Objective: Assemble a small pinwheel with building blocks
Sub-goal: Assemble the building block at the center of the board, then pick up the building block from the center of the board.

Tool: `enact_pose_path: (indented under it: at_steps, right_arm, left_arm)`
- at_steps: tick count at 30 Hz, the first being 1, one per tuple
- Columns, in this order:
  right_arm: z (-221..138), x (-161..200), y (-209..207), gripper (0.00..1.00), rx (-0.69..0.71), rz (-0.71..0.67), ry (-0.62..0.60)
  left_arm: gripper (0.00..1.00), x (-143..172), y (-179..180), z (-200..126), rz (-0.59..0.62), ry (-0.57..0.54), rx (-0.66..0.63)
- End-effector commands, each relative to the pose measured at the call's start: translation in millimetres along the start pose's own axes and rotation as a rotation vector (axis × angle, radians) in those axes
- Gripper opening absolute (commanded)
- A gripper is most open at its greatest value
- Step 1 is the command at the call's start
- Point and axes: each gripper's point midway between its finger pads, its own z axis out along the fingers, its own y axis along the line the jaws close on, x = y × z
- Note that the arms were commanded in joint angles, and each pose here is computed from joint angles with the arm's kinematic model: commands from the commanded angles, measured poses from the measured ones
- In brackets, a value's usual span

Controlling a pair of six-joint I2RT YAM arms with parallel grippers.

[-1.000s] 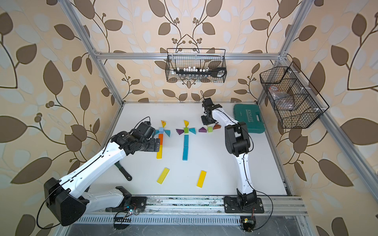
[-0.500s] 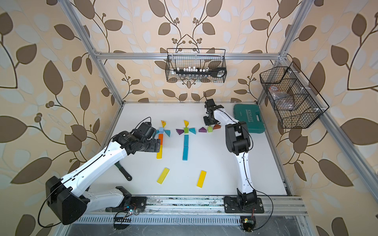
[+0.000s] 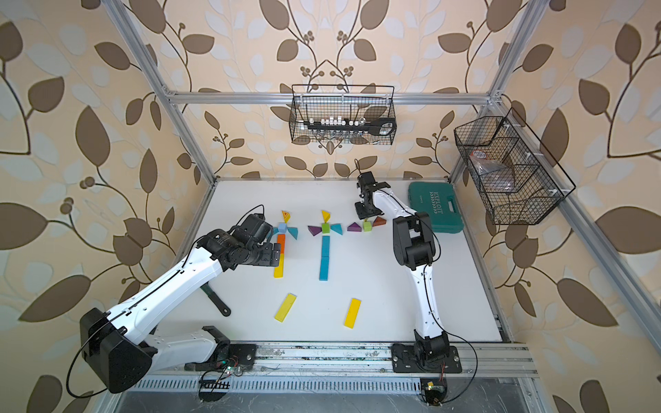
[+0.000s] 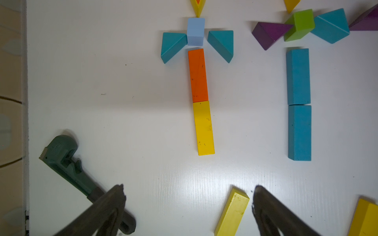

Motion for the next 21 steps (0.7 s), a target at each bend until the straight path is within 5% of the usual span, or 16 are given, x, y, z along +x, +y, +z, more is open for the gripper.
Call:
enact_pose_path:
  at_steps: [1,5,8,15,21]
  right_arm:
    - [-22.8,-13.5,-5.5,0.50,0.010,0.004,-0.020]
    - [-84.8,-26.9,-14.9,0.51,0.037,0.051,-0.080]
    - [-133.4,1.9,-10.5,0.55,0.045,0.154,-0.061]
    - [-183.4,168.9,56.2,0.73,-0.016,0.287,-0.050]
    - [-200.1,298.6,100.3,0.77,-0.026,0.327,0.028]
  left_arm:
    - [0.99,3.4,8.0,-6.3,-0.005,0.005,-0.010]
    - [0.99,6.1,8.5,-8.5,-0.016,0.009,-0.004]
    - [0.99,11.2,9.2,-6.6,-0.032,0.023,-0.005]
    - [0.99,29.9,-3.3,2.8,-0.134,0.113,0.042]
    - [0.99,50.1,-19.9,13.3,-0.123,0.154,0.108]
